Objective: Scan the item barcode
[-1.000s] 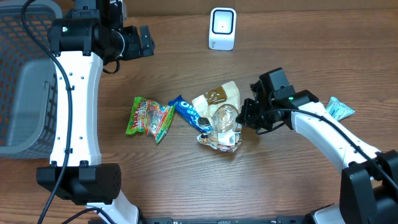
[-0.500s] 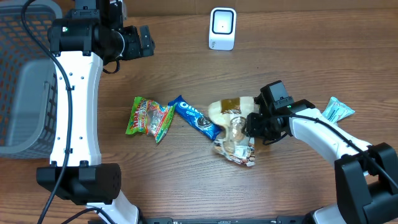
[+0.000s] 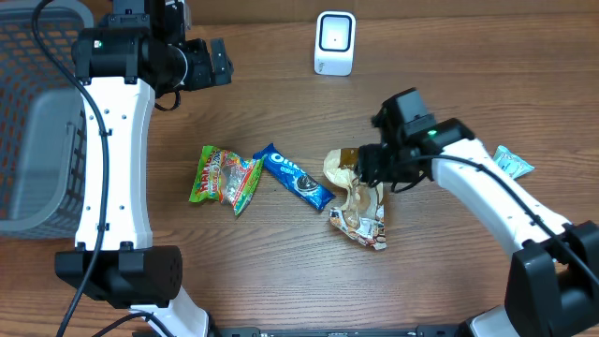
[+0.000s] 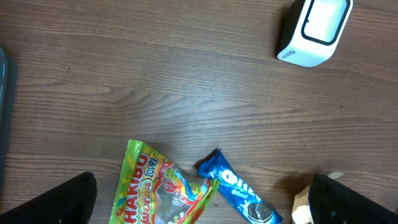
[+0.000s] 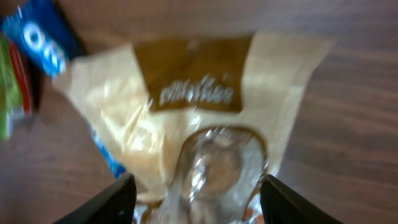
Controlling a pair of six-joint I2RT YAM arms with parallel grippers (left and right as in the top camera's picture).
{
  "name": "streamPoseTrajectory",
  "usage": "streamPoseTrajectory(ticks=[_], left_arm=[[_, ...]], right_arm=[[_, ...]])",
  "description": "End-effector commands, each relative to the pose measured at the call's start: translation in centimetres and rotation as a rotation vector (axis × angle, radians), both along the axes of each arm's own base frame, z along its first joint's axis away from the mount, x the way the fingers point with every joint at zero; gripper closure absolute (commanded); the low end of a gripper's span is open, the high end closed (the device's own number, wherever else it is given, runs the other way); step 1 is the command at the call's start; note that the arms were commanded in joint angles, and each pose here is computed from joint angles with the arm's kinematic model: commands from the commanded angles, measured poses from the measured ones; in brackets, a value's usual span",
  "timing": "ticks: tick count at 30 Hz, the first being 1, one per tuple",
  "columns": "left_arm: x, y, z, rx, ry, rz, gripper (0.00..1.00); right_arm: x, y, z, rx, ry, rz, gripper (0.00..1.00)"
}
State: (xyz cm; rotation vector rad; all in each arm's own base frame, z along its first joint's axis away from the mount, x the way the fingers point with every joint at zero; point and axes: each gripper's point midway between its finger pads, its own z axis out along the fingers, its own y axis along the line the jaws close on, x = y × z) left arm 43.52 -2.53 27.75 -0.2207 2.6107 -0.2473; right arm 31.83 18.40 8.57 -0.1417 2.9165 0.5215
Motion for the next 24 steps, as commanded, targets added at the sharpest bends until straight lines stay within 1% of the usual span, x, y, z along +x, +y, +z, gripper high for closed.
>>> streamPoseTrajectory(ticks=[1,5,8,12,16,21,22,23,24], left_arm=[[0.1,-0.2,0.1,0.005,-0.005,-0.001,0.00],[0.1,-0.2,0.1,0.005,-0.005,-0.001,0.00],[0.1,-0.2,0.1,0.005,-0.005,-0.001,0.00],[0.1,-0.2,0.1,0.005,-0.005,-0.001,0.00],[0.1,-0.2,0.1,0.005,-0.005,-0.001,0.00],[0.1,-0.2,0.1,0.005,-0.005,-0.001,0.00],[0.1,-0.2,0.1,0.005,-0.005,-0.001,0.00],[0.1,-0.2,0.1,0.005,-0.005,-0.001,0.00],[0.1,-0.2,0.1,0.005,-0.005,-0.001,0.00]], right_arm=[[-1.7,1.8,-1.1,-0.038,0.041,0.055,0.35],[-2.9,2.1,-2.8,-0.124,0.081,0.048,0.34],[-3.4,2.1,-4.1,-0.150,0.119,0.038,0.32],[-4.1,1.5,-6.3,-0.203,0.165,0.034,0.33],[-4.0,0.8,-7.5,-0.251,0.177,0.030,0.45],[-3.5,0.9,-6.6,-0.243,0.181,0.001,0.46],[-3.4,0.7,-5.9,-0.246,0.207,-0.068,0.47],[-3.3,0.4,-5.6,-0.257,0.223,-0.131,0.51],[-3.3,-0.3,-5.2,-0.275,0.249,-0.236,0.56]])
